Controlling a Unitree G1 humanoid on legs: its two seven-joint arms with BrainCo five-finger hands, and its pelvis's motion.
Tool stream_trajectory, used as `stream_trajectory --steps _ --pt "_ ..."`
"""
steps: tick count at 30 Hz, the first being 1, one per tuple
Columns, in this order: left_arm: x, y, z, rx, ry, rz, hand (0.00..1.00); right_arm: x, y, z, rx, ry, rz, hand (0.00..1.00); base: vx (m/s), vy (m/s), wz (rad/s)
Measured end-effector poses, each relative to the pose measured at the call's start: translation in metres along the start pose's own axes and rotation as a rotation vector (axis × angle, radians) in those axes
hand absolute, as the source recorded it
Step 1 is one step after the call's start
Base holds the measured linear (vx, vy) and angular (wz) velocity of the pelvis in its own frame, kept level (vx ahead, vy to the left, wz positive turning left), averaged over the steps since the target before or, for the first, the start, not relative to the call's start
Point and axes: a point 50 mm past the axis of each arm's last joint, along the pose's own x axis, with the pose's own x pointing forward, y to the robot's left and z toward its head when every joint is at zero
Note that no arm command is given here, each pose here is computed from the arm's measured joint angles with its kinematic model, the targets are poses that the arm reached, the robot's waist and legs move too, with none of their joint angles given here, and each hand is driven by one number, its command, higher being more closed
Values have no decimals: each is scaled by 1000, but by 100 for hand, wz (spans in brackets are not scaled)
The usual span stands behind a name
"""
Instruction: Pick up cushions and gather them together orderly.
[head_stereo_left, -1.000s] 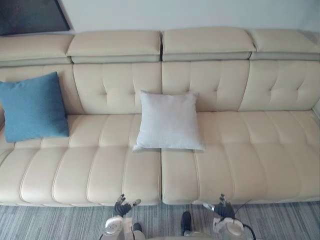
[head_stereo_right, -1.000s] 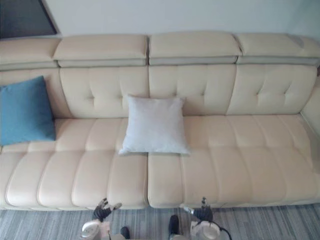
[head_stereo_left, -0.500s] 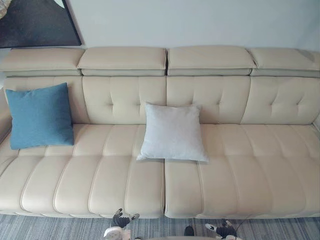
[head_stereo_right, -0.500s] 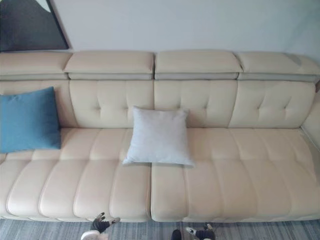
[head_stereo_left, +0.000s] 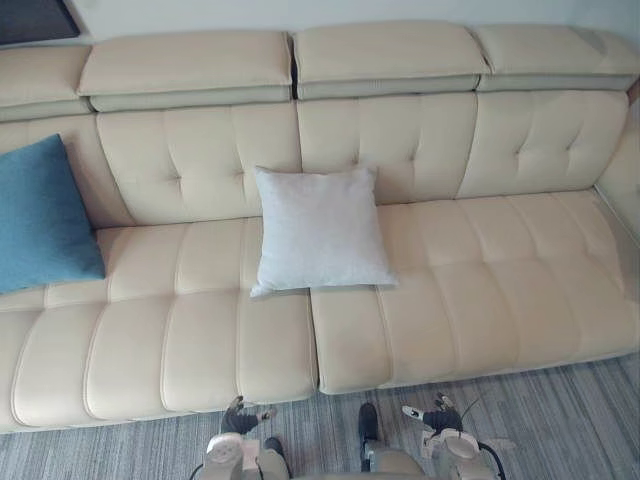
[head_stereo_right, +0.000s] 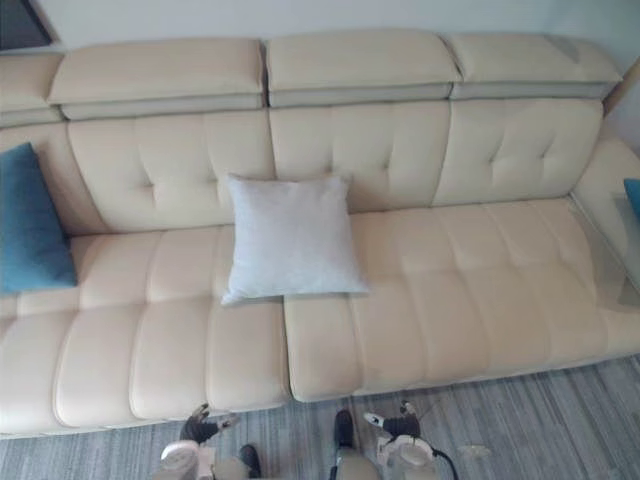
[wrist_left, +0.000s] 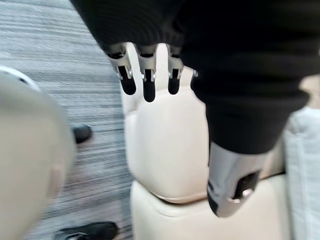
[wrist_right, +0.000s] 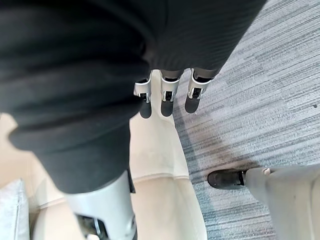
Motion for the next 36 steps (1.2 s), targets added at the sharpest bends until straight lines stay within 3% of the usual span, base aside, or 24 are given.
stream_trajectory --steps 3,5,8,13,19,26,36 --pt "2 -4 13 -30 -47 1 0 2 8 13 10 -37 16 0 -74 -29 -4" --pt "1 2 8 -43 -28 18 0 0 13 6 16 -14 27 0 -56 -108 36" --pt "-6 -13 -5 -92 11 -1 0 3 14 15 3 -37 24 0 -85 -121 14" --pt "-7 -22 -4 -70 13 -35 0 9 16 33 -45 -82 24 0 -142 -112 -13" --pt "-6 -22 -4 -55 17 -43 0 8 -1 14 -48 -10 -30 0 -208 22 -5" --pt "-7 -11 -14 -48 49 -20 0 -6 10 -21 6 89 -4 0 -49 144 -39" --pt "-7 -5 -24 -35 95 -6 0 -6 2 -26 77 117 -40 0 109 28 -58"
